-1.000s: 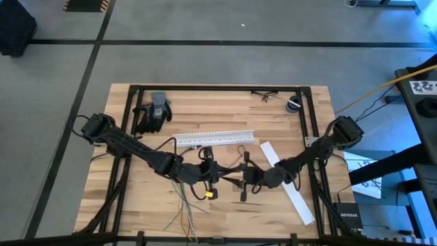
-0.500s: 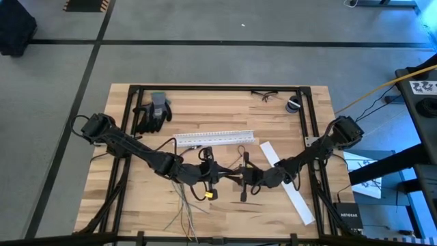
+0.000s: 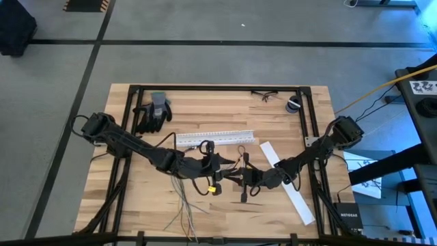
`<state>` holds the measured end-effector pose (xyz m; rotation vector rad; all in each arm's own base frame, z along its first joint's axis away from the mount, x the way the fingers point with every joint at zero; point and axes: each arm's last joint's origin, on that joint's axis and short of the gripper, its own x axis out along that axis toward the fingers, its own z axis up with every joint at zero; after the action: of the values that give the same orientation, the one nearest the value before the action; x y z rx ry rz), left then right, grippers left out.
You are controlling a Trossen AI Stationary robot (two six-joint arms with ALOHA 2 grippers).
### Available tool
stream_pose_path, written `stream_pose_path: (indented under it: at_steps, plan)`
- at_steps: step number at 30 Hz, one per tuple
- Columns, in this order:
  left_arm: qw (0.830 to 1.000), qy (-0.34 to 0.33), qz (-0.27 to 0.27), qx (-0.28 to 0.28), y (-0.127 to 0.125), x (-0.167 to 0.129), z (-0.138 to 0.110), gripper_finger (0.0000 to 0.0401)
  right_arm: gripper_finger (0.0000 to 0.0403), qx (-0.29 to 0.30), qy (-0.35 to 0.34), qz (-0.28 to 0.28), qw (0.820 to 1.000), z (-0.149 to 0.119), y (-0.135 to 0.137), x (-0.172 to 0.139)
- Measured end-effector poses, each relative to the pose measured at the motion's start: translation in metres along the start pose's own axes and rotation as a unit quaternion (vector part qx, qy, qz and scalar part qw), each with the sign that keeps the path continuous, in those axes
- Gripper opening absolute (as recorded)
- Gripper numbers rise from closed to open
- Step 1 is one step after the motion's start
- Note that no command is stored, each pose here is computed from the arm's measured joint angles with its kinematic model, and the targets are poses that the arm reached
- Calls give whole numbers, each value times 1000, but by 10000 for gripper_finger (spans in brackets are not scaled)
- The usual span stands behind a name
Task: Ziptie cables
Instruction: Prepare the black ziptie
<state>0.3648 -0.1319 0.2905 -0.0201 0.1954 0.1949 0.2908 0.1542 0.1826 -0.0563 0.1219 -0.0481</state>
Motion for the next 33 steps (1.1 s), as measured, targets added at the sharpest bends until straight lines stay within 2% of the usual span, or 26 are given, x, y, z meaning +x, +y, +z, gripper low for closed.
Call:
stream_pose_path:
  at_steps: [5, 12, 16, 21, 26, 30, 33]
  plan:
    - [999, 3, -35, -11, 5, 4, 1, 97, 0, 0, 0, 0, 1000, 0, 0, 0]
    - [999, -9, -36, 0, 6, 5, 4, 80, 0, 0, 0, 0, 1000, 0, 0, 0]
    - [999, -16, -37, 4, 6, 5, 6, 56, 0, 0, 0, 0, 1000, 0, 0, 0]
    - [999, -18, -36, 23, 6, 5, 6, 7, 1, 0, 0, 0, 1000, 0, 0, 0]
    - [999, -17, -36, 29, 6, 5, 5, 2, 12, -2, 0, 9, 1000, 0, 1, 0]
    - [999, -16, -24, 41, 7, 5, 5, 1, 38, -59, -6, 9, 998, 5, 2, -4]
    - [999, -17, -15, 45, 8, 4, 7, 1, 70, -134, 0, -27, 991, 13, 8, -14]
